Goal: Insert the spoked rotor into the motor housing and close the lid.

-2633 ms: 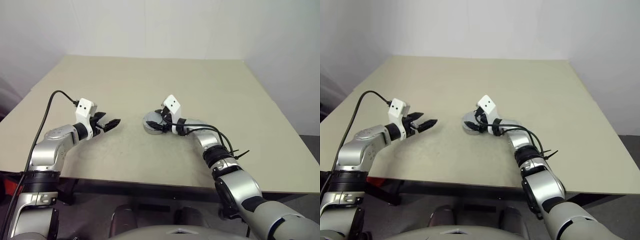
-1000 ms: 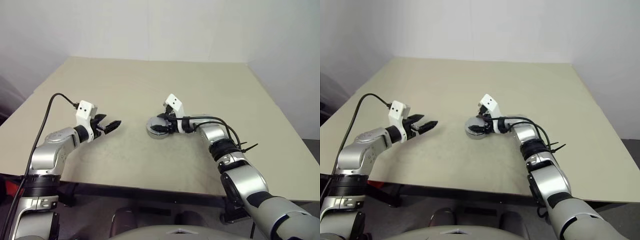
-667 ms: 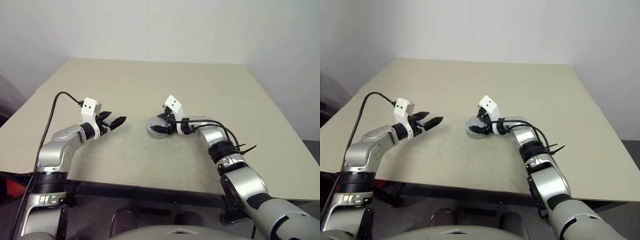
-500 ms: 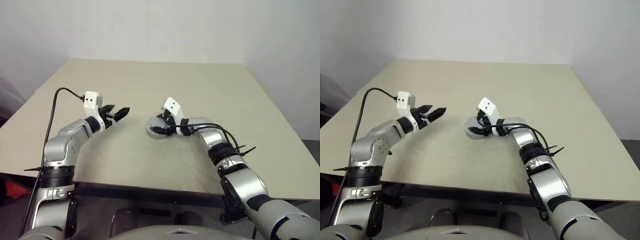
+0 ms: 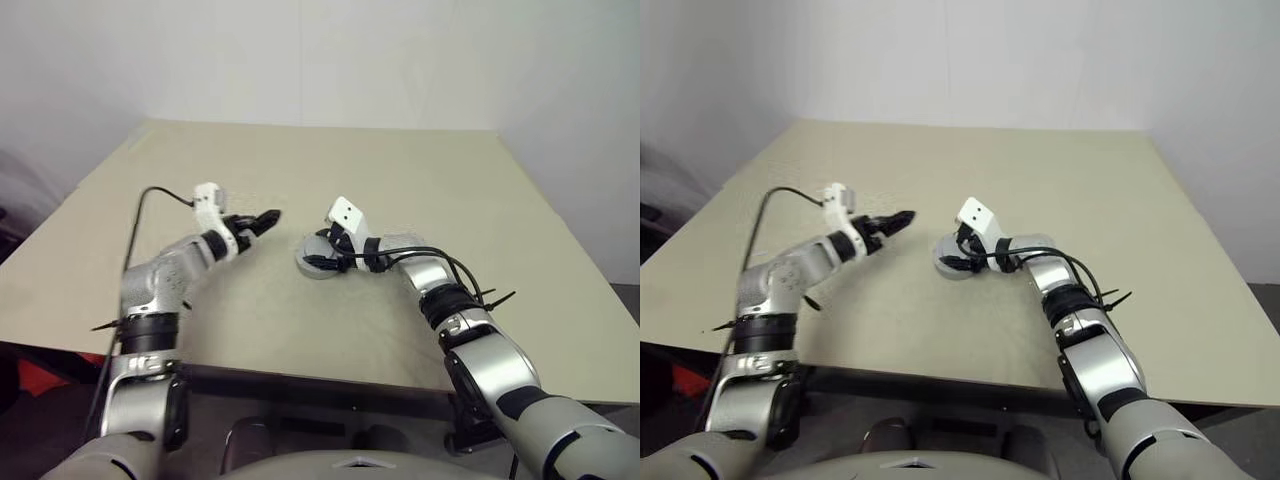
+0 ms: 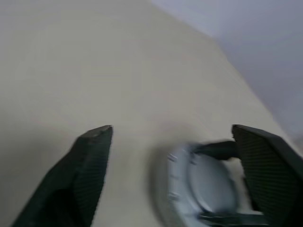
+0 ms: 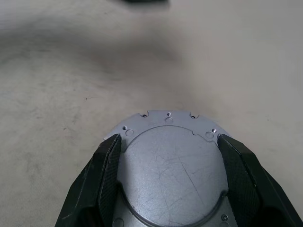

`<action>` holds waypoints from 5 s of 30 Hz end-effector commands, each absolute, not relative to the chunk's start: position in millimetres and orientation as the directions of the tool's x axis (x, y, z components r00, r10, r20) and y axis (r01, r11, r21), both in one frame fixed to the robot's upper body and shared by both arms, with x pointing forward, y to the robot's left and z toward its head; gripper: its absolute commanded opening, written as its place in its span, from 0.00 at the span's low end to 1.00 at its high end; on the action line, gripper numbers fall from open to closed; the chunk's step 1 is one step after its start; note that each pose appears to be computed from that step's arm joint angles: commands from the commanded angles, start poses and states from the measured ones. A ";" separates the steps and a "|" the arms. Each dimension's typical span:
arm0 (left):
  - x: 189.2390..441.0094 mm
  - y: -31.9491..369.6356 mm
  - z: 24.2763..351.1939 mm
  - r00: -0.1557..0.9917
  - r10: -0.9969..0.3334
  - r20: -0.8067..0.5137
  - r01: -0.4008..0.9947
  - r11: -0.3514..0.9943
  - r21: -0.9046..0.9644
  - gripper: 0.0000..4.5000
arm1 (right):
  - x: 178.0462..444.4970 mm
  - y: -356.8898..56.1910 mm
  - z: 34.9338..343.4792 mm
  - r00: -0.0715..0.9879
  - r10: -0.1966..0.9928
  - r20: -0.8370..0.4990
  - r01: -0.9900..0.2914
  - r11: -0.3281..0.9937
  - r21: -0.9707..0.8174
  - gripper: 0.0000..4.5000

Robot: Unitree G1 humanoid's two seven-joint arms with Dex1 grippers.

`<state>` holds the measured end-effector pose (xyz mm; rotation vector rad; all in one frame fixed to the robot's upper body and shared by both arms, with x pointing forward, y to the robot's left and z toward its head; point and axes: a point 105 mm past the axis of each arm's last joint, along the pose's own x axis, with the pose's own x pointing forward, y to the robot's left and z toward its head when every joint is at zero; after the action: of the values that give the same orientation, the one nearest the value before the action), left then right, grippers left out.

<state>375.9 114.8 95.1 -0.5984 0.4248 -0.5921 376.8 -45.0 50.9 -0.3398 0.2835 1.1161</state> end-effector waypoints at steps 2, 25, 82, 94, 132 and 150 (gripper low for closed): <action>375.7 92.4 94.7 0.686 -0.699 -0.203 0.394 0.591 -0.704 0.65 | 352.7 -77.4 -16.3 0.345 0.700 -0.625 -0.911 0.411 -0.043 0.69; 366.6 78.0 57.0 0.568 -0.725 -0.390 0.205 0.583 -0.786 0.00 | 363.3 -68.1 9.7 0.383 0.738 -0.556 -0.905 0.421 -0.065 0.69; 356.0 76.6 64.5 0.509 -0.779 -0.367 0.205 0.523 -0.827 0.00 | 365.4 -134.4 99.2 0.303 0.860 -0.410 -0.339 0.500 0.797 0.99; 355.4 84.8 65.1 0.531 -0.757 -0.381 0.206 0.552 -0.808 0.00 | 342.8 -70.7 67.0 0.218 0.922 -0.319 -0.291 0.374 0.881 0.99; 341.6 121.2 52.4 0.593 -0.682 -0.428 0.152 0.617 -0.772 0.00 | 371.0 -17.7 82.9 0.382 0.904 -0.193 -0.288 0.315 0.904 0.99; 339.7 132.0 54.0 0.621 -0.653 -0.433 0.139 0.636 -0.759 0.00 | 367.1 6.2 122.1 0.306 0.951 -0.049 -0.322 0.152 0.934 0.99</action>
<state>346.3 130.0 79.1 -0.7733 0.6669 -0.5771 374.8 -26.6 85.4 0.9471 0.8371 0.8700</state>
